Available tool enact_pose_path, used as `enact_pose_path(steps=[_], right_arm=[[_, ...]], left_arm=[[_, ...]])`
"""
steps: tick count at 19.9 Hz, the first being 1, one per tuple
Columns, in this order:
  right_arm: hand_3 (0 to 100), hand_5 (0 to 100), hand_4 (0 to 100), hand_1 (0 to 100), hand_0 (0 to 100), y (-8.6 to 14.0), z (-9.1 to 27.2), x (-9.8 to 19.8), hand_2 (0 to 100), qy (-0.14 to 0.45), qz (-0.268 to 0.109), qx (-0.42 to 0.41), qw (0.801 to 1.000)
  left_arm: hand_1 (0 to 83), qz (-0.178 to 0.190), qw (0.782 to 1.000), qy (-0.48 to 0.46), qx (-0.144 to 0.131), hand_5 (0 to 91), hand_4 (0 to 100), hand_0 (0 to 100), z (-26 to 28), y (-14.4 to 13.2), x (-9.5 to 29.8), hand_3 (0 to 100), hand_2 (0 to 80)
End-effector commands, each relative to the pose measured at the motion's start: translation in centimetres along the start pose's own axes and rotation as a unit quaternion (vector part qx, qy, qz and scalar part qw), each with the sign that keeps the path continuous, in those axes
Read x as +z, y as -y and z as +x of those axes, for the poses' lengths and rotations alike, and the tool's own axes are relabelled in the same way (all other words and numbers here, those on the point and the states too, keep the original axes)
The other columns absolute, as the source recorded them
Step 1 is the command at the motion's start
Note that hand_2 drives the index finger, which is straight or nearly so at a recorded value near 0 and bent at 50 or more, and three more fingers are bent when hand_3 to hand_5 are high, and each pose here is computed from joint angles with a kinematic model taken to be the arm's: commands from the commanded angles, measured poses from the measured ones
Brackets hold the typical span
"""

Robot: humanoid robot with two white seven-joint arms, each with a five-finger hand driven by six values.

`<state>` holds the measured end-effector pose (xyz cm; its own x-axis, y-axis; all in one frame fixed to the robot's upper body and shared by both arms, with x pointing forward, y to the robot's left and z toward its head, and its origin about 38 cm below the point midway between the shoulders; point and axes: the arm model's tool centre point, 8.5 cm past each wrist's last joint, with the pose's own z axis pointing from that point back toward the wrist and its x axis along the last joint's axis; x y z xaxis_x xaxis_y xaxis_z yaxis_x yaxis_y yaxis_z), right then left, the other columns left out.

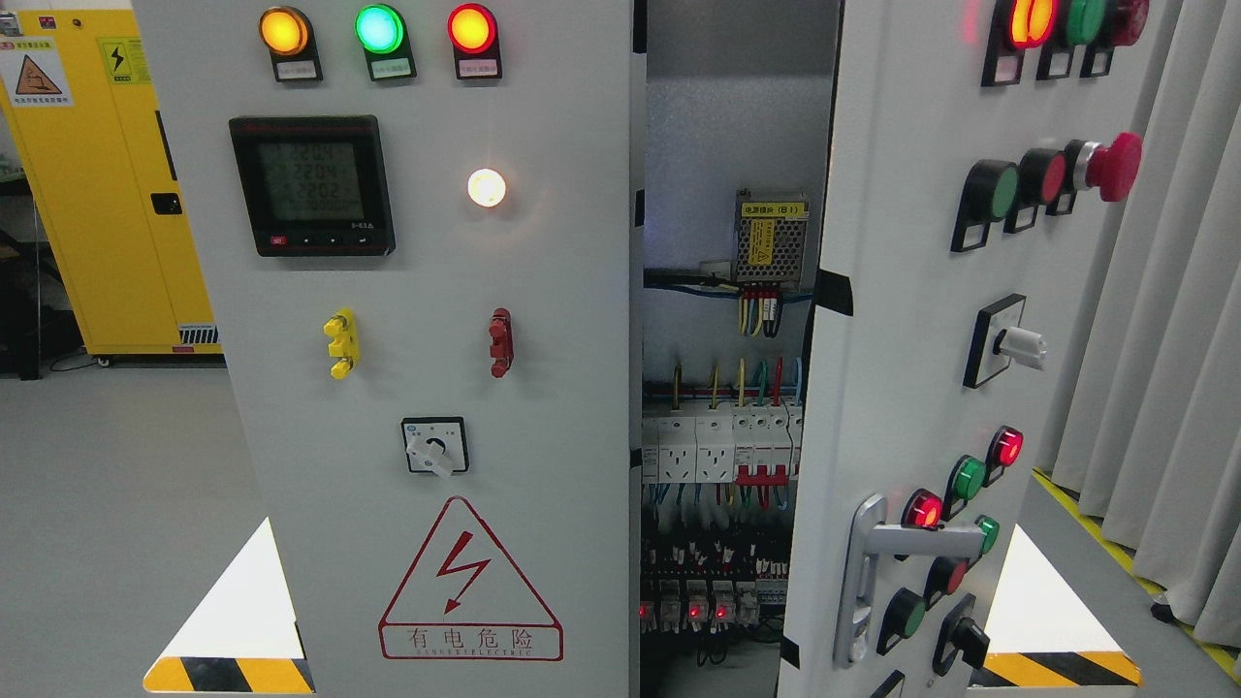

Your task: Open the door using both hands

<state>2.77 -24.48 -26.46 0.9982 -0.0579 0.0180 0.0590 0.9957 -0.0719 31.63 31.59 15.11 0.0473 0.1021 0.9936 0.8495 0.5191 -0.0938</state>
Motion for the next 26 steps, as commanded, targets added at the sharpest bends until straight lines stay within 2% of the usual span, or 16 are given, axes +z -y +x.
enact_pose_path(steps=[1, 6, 8, 12, 19, 23, 26], right_arm=[[0, 0, 0, 50, 0, 0.1, -1.1, 0.0, 4, -0.009, -0.001, 0.001, 1.000], [0, 0, 0, 50, 0, 0.1, -1.1, 0.0, 4, -0.009, -0.001, 0.000, 1.000], [0, 0, 0, 50, 0, 0.1, -1.1, 0.0, 4, -0.009, -0.001, 0.000, 1.000], [0, 0, 0, 50, 0, 0.1, -1.2, 0.0, 4, -0.010, -0.001, 0.000, 1.000], [0, 0, 0, 50, 0, 0.1, -1.2, 0.0, 4, -0.010, -0.001, 0.000, 1.000], [0, 0, 0, 50, 0, 0.0, -1.2, 0.0, 4, -0.010, 0.000, 0.000, 1.000], [0, 0, 0, 50, 0, 0.1, -1.7, 0.0, 4, -0.014, -0.001, 0.000, 1.000]], left_arm=[[55.6, -0.154, 0.987, 0.013, -0.049, 0.0, 0, 12, 7.9, 4.1, -3.9, 0, 0.0], [55.6, -0.195, 0.979, 0.030, -0.043, 0.0, 0, 12, 11.8, 3.9, -8.3, 0, 0.0], [55.6, -0.217, 0.974, 0.033, -0.056, 0.0, 0, 12, 13.0, 3.8, -10.6, 0, 0.0], [55.6, -0.228, 0.971, 0.037, -0.064, 0.0, 0, 12, 15.5, 1.6, -15.9, 0, 0.0], [55.6, -0.241, 0.969, 0.044, -0.041, 0.0, 0, 12, 18.9, 1.9, -21.8, 0, 0.0], [55.6, -0.251, 0.967, 0.039, -0.009, 0.0, 0, 12, 20.7, 1.9, -24.6, 0, 0.0], [55.6, -0.243, 0.969, 0.047, -0.007, 0.0, 0, 12, 22.3, 1.4, -26.4, 0, 0.0]])
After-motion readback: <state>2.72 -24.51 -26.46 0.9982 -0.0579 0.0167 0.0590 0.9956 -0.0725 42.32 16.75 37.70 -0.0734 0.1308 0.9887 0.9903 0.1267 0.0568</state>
